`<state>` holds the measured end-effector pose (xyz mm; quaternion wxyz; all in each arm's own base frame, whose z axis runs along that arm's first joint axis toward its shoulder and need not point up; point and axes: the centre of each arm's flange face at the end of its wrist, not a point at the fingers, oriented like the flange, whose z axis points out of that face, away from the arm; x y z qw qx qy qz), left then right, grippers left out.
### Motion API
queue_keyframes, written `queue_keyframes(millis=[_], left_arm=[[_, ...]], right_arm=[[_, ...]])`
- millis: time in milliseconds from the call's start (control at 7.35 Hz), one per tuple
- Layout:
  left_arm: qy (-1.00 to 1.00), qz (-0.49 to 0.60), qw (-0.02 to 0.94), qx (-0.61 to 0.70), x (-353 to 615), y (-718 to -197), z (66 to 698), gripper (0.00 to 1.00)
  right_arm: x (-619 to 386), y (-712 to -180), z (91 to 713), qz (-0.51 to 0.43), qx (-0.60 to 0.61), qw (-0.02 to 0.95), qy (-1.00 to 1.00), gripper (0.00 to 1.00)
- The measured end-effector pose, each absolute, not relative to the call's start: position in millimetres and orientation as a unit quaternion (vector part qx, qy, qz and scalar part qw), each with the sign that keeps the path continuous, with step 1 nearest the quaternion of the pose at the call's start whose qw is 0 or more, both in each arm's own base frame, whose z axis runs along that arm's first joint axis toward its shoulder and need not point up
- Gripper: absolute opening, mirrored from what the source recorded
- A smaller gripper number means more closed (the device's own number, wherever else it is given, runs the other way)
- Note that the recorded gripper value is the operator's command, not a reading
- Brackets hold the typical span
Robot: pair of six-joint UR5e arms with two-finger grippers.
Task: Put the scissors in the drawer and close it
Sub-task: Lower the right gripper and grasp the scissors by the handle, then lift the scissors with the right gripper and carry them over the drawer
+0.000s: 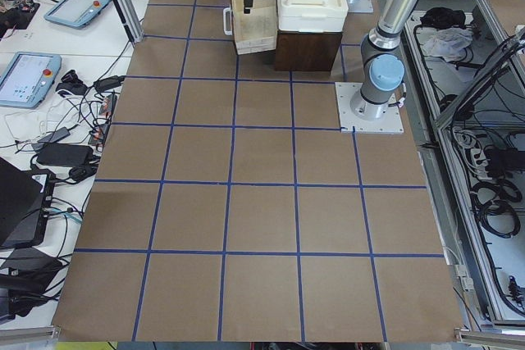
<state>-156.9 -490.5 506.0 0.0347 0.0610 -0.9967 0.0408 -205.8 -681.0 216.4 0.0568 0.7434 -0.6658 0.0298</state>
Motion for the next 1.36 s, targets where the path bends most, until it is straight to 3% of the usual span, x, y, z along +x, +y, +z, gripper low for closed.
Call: queue_keyframes(millis=[544,1361], left_arm=[[-0.997,0.041,0.034,0.061,-157,-491,506,1.00],[-0.997,0.041,0.034,0.061,-157,-491,506,1.00]], right_arm=[[-167,-683,270,0.034,0.751,0.088,-0.654,0.00],[56,-636,402,0.040,0.701,0.076,-0.708,0.00]])
